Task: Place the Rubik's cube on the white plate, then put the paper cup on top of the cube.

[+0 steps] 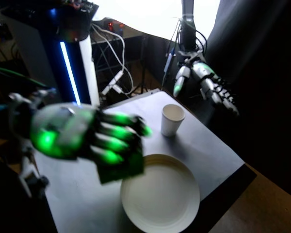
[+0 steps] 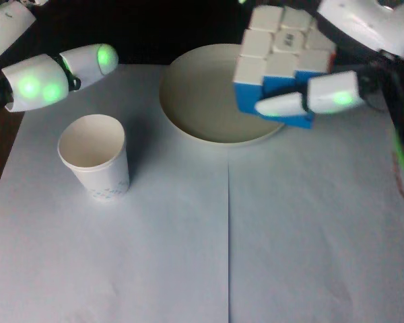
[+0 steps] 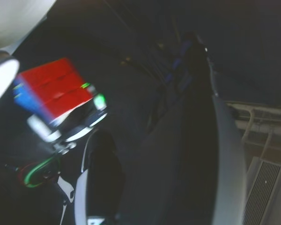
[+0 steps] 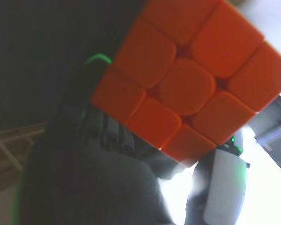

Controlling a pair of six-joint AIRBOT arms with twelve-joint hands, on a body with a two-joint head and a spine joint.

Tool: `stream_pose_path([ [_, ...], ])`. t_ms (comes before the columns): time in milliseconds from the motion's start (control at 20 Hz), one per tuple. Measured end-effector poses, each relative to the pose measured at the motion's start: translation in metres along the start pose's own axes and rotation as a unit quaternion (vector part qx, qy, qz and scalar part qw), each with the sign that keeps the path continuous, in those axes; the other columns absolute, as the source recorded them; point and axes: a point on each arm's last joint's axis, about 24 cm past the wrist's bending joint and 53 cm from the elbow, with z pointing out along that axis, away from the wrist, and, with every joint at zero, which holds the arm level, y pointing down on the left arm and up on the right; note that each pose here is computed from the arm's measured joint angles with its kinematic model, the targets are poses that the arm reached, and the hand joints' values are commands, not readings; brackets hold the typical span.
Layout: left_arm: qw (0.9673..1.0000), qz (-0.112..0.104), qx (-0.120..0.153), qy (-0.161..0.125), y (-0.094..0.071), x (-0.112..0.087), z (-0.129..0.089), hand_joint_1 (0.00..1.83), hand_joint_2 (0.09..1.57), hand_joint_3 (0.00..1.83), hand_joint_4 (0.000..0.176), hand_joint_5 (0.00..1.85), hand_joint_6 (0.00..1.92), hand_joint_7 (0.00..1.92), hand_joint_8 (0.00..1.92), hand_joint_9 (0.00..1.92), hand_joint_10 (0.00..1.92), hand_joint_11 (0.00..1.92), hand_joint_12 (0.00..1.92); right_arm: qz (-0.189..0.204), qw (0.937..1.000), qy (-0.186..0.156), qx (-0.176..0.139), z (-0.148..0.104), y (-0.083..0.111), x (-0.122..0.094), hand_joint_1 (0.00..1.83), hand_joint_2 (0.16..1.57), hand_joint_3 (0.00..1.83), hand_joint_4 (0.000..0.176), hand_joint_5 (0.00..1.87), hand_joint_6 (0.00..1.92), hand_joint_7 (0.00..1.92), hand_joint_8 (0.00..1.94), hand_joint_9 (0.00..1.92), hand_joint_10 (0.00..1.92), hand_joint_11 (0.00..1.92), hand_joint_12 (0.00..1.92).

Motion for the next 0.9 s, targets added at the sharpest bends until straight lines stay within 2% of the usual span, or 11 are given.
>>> stream_pose_path([
  [50, 1.0, 0.0, 0.0, 0.0, 0.0, 0.0, 0.0, 0.23, 1.24, 0.0, 0.122, 0.04, 0.0, 0.0, 0.0, 0.0, 0.0, 0.0, 0.32, 0.0, 1.0, 0.003, 0.001, 0.006, -0.001, 0.003, 1.23, 1.15, 0.0, 0.0, 0.16, 1.46, 0.24, 1.48, 0.56, 1.83, 0.79, 1.92],
  [150, 1.0, 0.0, 0.002, -0.001, -0.001, 0.001, 0.0, 0.25, 1.27, 0.01, 0.11, 0.07, 0.0, 0.0, 0.0, 0.05, 0.01, 0.0, 1.13, -0.001, 0.9998, 0.016, 0.008, 0.023, -0.007, 0.016, 1.21, 1.16, 0.0, 0.0, 0.19, 1.38, 0.25, 1.58, 0.44, 1.88, 0.63, 1.92],
  [200, 1.0, 0.0, 0.001, -0.001, 0.0, 0.0, -0.001, 0.3, 1.29, 0.0, 0.078, 0.07, 0.0, 0.0, 0.0, 0.05, 0.01, 0.0, 1.15, 0.0, 0.9996, 0.023, 0.015, 0.031, -0.012, 0.023, 1.24, 1.15, 0.0, 0.0, 0.21, 1.35, 0.26, 1.56, 0.45, 1.86, 0.64, 1.92],
  [300, 1.0, -0.002, 0.001, -0.002, 0.0, 0.001, 0.0, 0.26, 1.3, 0.0, 0.072, 0.05, 0.0, 0.0, 0.0, 0.01, 0.0, 0.0, 0.63, 0.006, 0.9989, 0.03, 0.034, 0.041, -0.025, 0.033, 1.22, 1.14, 0.0, 0.0, 0.21, 1.27, 0.26, 1.49, 0.56, 1.87, 0.79, 1.92],
  [450, 1.0, -0.003, 0.002, -0.005, 0.0, -0.001, -0.001, 0.29, 1.3, 0.0, 0.086, 0.05, 0.0, 0.0, 0.0, 0.0, 0.0, 0.0, 0.42, 0.02, 0.9966, 0.041, 0.069, 0.049, -0.049, 0.045, 1.21, 1.16, 0.0, 0.0, 0.17, 1.14, 0.24, 1.26, 0.45, 1.75, 0.58, 1.92],
  [550, 1.0, -0.003, 0.002, -0.006, -0.001, -0.001, -0.001, 0.3, 1.31, 0.0, 0.094, 0.05, 0.0, 0.0, 0.0, 0.0, 0.0, 0.0, 0.23, 0.028, 0.9949, 0.041, 0.088, 0.051, -0.062, 0.046, 1.16, 1.17, 0.0, 0.0, 0.11, 0.98, 0.24, 0.84, 0.29, 1.49, 0.3, 1.85],
  [600, 1.0, -0.003, 0.003, -0.007, -0.001, -0.001, -0.001, 0.3, 1.31, 0.0, 0.109, 0.04, 0.0, 0.0, 0.0, 0.0, 0.0, 0.0, 0.04, 0.032, 0.9943, 0.039, 0.094, 0.051, -0.065, 0.045, 1.07, 1.17, 0.0, 0.0, 0.09, 0.65, 0.25, 0.45, 0.19, 1.23, 0.15, 1.76],
  [650, 0.9999, -0.007, 0.004, -0.008, -0.001, -0.002, -0.001, 0.35, 1.32, 0.0, 0.099, 0.05, 0.0, 0.0, 0.0, 0.0, 0.0, 0.01, 0.0, 0.037, 0.994, 0.038, 0.095, 0.052, -0.065, 0.046, 0.88, 1.18, 0.0, 0.015, 0.06, 0.16, 0.17, 0.07, 0.06, 0.82, 0.0, 1.57],
  [700, 0.9999, -0.007, 0.004, -0.008, -0.002, -0.002, -0.001, 0.35, 1.32, 0.0, 0.085, 0.05, 0.0, 0.0, 0.0, 0.0, 0.0, 0.01, 0.0, 0.037, 0.994, 0.039, 0.095, 0.052, -0.065, 0.047, 0.8, 1.18, 0.0, 0.026, 0.03, 0.08, 0.11, 0.02, 0.05, 0.69, 0.0, 1.47],
  [800, 0.9999, -0.006, 0.006, -0.009, -0.002, -0.003, -0.001, 0.34, 1.32, 0.0, 0.104, 0.05, 0.0, 0.0, 0.0, 0.0, 0.0, 0.04, 0.02, 0.039, 0.9939, 0.041, 0.095, 0.053, -0.064, 0.049, 0.72, 1.15, 0.0, 0.082, 0.0, 0.0, 0.0, 0.0, 0.09, 0.22, 0.0, 0.6],
  [900, 0.9999, -0.007, 0.006, -0.011, -0.002, -0.004, -0.001, 0.34, 1.31, 0.0, 0.122, 0.05, 0.0, 0.0, 0.0, 0.0, 0.0, 0.03, 0.02, 0.042, 0.9937, 0.04, 0.096, 0.053, -0.064, 0.049, 0.67, 1.13, 0.0, 0.11, 0.0, 0.0, 0.0, 0.0, 0.03, 0.05, 0.0, 0.27],
])
